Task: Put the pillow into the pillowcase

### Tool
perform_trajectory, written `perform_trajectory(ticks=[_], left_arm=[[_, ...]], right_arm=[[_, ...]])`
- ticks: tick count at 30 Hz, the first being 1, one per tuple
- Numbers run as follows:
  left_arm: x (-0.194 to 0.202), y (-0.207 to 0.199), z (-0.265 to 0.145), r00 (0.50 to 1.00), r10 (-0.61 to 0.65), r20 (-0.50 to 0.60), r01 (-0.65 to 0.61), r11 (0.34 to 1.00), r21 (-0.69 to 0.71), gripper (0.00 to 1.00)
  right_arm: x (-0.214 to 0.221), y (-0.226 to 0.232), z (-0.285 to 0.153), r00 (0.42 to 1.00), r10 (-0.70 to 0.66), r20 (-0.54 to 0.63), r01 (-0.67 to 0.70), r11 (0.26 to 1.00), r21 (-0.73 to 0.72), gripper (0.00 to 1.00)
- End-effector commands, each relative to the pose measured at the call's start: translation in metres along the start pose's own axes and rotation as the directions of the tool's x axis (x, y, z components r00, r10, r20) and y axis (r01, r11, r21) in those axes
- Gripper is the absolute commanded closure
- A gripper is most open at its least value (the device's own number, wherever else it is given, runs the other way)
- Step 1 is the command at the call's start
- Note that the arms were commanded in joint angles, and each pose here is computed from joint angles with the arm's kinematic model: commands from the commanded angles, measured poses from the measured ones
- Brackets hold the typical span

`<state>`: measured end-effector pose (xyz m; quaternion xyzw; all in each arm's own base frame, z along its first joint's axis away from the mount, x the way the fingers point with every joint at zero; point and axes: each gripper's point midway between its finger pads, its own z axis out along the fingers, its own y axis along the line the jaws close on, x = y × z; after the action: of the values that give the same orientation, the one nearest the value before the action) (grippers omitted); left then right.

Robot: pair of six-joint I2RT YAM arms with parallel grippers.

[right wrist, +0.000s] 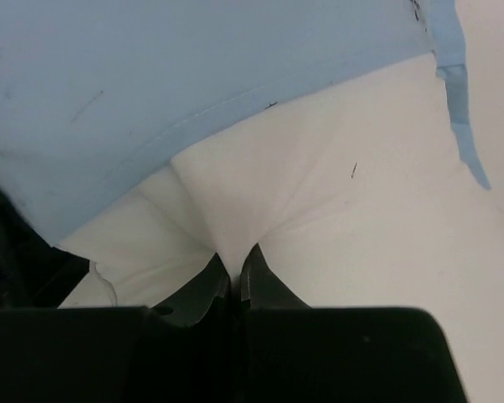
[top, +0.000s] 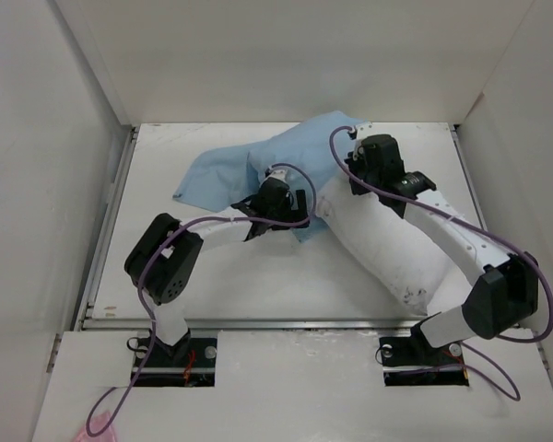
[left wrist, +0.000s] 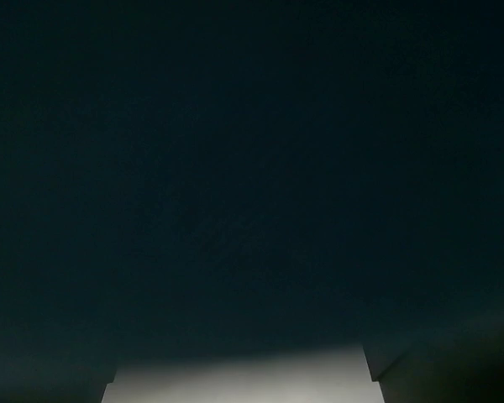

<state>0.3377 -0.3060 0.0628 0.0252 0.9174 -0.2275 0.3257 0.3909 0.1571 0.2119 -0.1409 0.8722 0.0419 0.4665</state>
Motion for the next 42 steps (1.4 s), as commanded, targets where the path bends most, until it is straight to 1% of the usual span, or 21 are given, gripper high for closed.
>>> perform_trajectory(ticks=[1, 8, 9, 11, 12, 14, 16, 17, 18, 20, 23, 24, 25, 27, 31, 35, 36, 38, 39, 40, 42], left_arm=[[-0.036, -0.014, 0.011, 0.995, -0.056, 0.083, 0.047, 0.994, 0.103, 0.0], [-0.061, -0.03, 0.023, 0.984, -0.078, 0.163, 0.048, 0.982, 0.184, 0.0], [-0.067, -0.034, 0.022, 0.981, -0.07, 0.182, 0.034, 0.98, 0.195, 0.06], [-0.08, -0.035, 0.02, 0.976, -0.055, 0.21, 0.013, 0.98, 0.199, 0.82], [-0.079, -0.035, 0.019, 0.979, -0.054, 0.199, 0.015, 0.981, 0.191, 1.0], [-0.075, -0.043, 0.009, 0.984, -0.016, 0.178, -0.027, 0.972, 0.235, 1.0], [-0.063, -0.056, -0.011, 0.99, 0.008, 0.139, -0.053, 0.945, 0.322, 1.0], [-0.051, -0.068, -0.033, 0.991, 0.027, 0.13, -0.074, 0.926, 0.369, 1.0], [-0.038, -0.075, -0.046, 0.993, 0.059, 0.107, -0.096, 0.915, 0.392, 1.0], [-0.016, -0.094, -0.074, 0.988, 0.136, 0.071, -0.153, 0.88, 0.449, 1.0], [0.041, -0.129, -0.128, 0.951, 0.309, -0.02, -0.236, 0.764, 0.6, 1.0], [0.049, -0.148, -0.15, 0.936, 0.352, -0.01, -0.26, 0.711, 0.653, 1.0], [0.062, -0.146, -0.157, 0.923, 0.382, -0.05, -0.26, 0.714, 0.65, 1.0], [0.074, -0.148, -0.167, 0.901, 0.429, -0.069, -0.282, 0.698, 0.658, 1.0], [0.08, -0.159, -0.204, 0.876, 0.475, -0.084, -0.261, 0.614, 0.745, 1.0], [0.072, -0.157, -0.2, 0.913, 0.404, -0.052, -0.251, 0.656, 0.712, 1.0], [0.071, -0.154, -0.197, 0.918, 0.391, -0.058, -0.239, 0.666, 0.706, 1.0], [0.072, -0.148, -0.18, 0.923, 0.372, -0.097, -0.21, 0.699, 0.684, 1.0], [0.063, -0.146, -0.172, 0.935, 0.345, -0.087, -0.201, 0.714, 0.671, 1.0], [0.058, -0.147, -0.167, 0.941, 0.328, -0.089, -0.188, 0.722, 0.665, 1.0], [0.054, -0.153, -0.158, 0.937, 0.331, -0.11, -0.173, 0.716, 0.676, 0.82]], right_arm=[[-0.08, 0.018, -0.041, 0.975, 0.083, 0.208, -0.059, 0.991, -0.116, 1.0], [-0.099, 0.024, -0.053, 0.968, 0.105, 0.228, -0.071, 0.986, -0.154, 1.0], [-0.099, 0.025, -0.053, 0.967, 0.122, 0.226, -0.087, 0.984, -0.158, 1.0], [-0.108, 0.025, -0.057, 0.956, 0.139, 0.257, -0.098, 0.981, -0.165, 1.0], [-0.112, 0.027, -0.055, 0.944, 0.175, 0.278, -0.128, 0.976, -0.178, 1.0], [-0.102, 0.031, -0.045, 0.935, 0.219, 0.28, -0.166, 0.965, -0.201, 1.0], [-0.131, 0.033, -0.05, 0.828, 0.378, 0.415, -0.281, 0.919, -0.276, 1.0], [-0.109, 0.025, -0.035, 0.796, 0.427, 0.429, -0.359, 0.904, -0.232, 1.0], [-0.139, 0.016, -0.051, 0.65, 0.499, 0.573, -0.417, 0.865, -0.28, 1.0], [-0.135, -0.011, -0.056, 0.449, 0.577, 0.682, -0.615, 0.753, -0.232, 1.0], [-0.119, -0.026, -0.046, 0.297, 0.606, 0.738, -0.784, 0.596, -0.174, 1.0], [-0.121, -0.032, -0.052, 0.239, 0.591, 0.77, -0.833, 0.533, -0.15, 1.0], [-0.114, -0.03, -0.041, 0.249, 0.583, 0.773, -0.851, 0.513, -0.113, 1.0], [-0.114, -0.034, -0.035, 0.211, 0.578, 0.788, -0.879, 0.465, -0.106, 1.0], [-0.112, -0.039, -0.032, 0.17, 0.553, 0.815, -0.922, 0.381, -0.066, 1.0], [-0.077, -0.011, -0.008, 0.264, 0.635, 0.726, -0.911, 0.412, -0.029, 1.0], [-0.073, -0.005, -0.004, 0.243, 0.671, 0.7, -0.914, 0.4, -0.066, 1.0], [-0.056, 0.025, 0.013, 0.303, 0.75, 0.588, -0.888, 0.447, -0.113, 1.0], [-0.062, 0.035, 0.012, 0.295, 0.782, 0.548, -0.877, 0.449, -0.169, 1.0], [-0.062, 0.046, 0.014, 0.325, 0.797, 0.508, -0.858, 0.475, -0.197, 1.0], [-0.057, 0.081, 0.016, 0.435, 0.817, 0.38, -0.782, 0.552, -0.291, 1.0]])
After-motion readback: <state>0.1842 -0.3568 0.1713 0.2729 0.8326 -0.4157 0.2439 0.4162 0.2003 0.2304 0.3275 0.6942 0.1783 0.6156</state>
